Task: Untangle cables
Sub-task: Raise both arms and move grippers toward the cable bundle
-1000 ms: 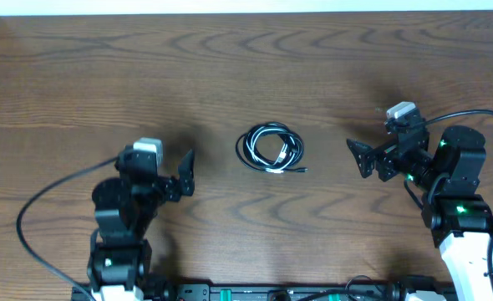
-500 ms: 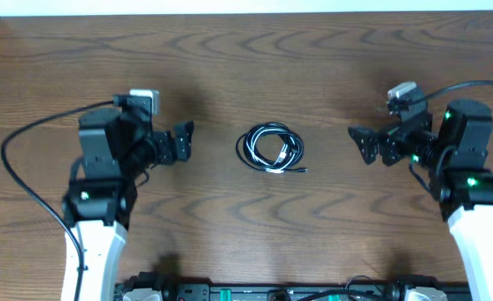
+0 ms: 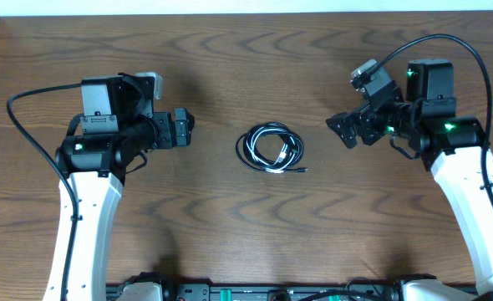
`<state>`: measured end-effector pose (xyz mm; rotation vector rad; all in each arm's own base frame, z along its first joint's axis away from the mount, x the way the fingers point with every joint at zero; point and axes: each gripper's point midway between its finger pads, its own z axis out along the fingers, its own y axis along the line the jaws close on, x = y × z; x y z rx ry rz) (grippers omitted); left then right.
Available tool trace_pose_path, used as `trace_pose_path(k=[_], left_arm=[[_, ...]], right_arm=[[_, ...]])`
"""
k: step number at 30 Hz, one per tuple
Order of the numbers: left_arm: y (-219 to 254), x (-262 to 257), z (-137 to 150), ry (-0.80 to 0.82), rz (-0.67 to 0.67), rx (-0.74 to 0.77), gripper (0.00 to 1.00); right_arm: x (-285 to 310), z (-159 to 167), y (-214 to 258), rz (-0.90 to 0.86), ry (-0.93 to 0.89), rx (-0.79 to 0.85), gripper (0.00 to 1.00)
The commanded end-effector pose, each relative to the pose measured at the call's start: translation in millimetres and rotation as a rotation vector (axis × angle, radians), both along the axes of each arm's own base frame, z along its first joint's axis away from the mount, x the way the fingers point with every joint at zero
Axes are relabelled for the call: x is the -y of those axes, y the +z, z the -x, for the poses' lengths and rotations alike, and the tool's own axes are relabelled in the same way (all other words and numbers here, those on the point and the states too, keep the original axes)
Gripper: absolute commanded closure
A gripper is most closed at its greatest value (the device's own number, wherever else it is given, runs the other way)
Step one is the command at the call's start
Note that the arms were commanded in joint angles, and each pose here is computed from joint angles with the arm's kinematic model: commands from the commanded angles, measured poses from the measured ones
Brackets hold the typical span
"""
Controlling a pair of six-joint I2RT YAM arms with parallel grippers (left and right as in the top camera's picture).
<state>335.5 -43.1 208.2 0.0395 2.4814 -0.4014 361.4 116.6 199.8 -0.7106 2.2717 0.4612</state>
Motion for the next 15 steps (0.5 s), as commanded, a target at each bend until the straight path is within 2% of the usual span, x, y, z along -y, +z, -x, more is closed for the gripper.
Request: trace_pose_path(k=[1, 7, 9, 11, 15], left_arm=[[5, 11, 7, 0.002, 0.087, -0.040, 0.02], [3, 27, 9, -0.042, 0.139, -0.061, 0.02], [-7, 36, 7, -0.056, 0.135, -0.095, 0.00], [-23, 41, 3, -0.022, 0.112, -0.148, 0.01], [-59, 66, -15, 0.009, 0.086, -0.222, 0.12]], right_arm=[[-9, 1, 13, -0.062, 0.006, -0.003, 0.01], [-18, 2, 19, -0.169, -0.037, -0.060, 0.01], [-10, -3, 17, -0.156, -0.099, -0.064, 0.11], [1, -10, 14, -0.146, -0.197, -0.081, 0.14], [18, -17, 10, -0.135, -0.322, -0.098, 0.19]])
